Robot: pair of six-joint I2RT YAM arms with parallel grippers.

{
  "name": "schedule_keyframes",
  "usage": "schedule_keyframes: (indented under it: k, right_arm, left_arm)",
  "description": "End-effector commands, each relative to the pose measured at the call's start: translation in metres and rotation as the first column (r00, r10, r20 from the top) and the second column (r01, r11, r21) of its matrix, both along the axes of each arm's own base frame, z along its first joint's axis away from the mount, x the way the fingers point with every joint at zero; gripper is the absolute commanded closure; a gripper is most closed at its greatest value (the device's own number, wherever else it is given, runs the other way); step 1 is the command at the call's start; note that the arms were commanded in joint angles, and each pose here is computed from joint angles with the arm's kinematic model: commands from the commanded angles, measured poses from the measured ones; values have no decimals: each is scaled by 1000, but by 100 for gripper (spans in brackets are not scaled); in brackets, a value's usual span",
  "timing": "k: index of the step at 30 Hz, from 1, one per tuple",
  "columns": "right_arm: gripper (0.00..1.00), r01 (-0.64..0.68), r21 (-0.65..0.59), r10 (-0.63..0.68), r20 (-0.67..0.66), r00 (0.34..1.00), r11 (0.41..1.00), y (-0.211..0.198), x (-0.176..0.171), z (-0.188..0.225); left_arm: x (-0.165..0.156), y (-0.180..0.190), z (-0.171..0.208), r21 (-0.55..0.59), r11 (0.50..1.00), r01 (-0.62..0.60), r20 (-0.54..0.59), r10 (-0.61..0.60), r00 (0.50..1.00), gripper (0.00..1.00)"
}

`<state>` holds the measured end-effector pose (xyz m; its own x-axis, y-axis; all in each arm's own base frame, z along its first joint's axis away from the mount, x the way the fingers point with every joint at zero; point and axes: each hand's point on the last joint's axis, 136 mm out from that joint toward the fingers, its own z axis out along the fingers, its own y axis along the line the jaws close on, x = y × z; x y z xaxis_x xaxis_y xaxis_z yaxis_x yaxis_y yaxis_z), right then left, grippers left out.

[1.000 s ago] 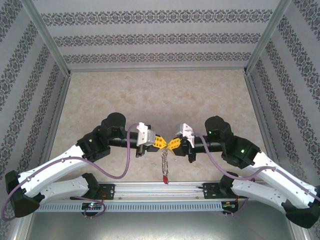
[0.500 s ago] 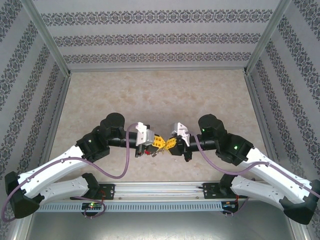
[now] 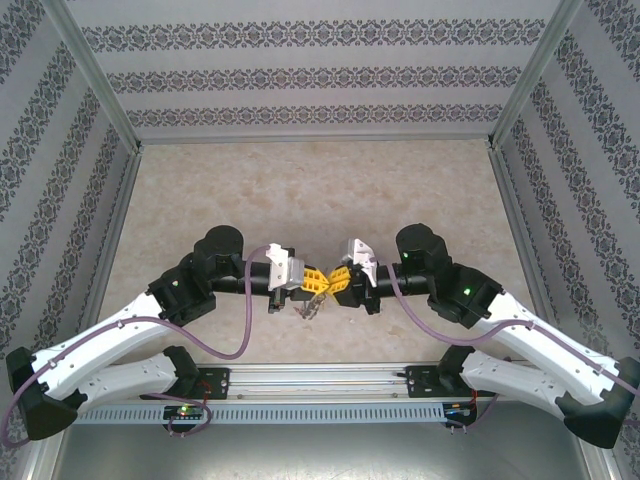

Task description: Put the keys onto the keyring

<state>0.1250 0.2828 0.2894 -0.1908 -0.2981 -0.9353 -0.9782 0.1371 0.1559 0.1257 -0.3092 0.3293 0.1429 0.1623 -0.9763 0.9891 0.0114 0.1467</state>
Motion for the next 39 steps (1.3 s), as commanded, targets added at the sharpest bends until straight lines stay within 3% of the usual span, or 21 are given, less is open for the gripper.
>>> schedule_keyframes:
  k: [1,13,25,39]
  right_arm:
    - [86,55,36,-56,35,998,998,-1,13,9]
    - [98,-17,83,14,41,999,996,3,2,16]
    - [100,-91,188,72,105,992,978,-2,-16,39]
    - [100,-130,238,101,130,986,963,0,-21,56]
  left_arm:
    - [-16,1,25,-84,993,81,41,-78,996,100]
    - [-21,1,28,-102,989,112,30,-109,994,100]
    - [-27,6,43,-177,968,176,5,-178,984,100]
    - [-30,4,40,-173,961,217,-29,-225,974,100]
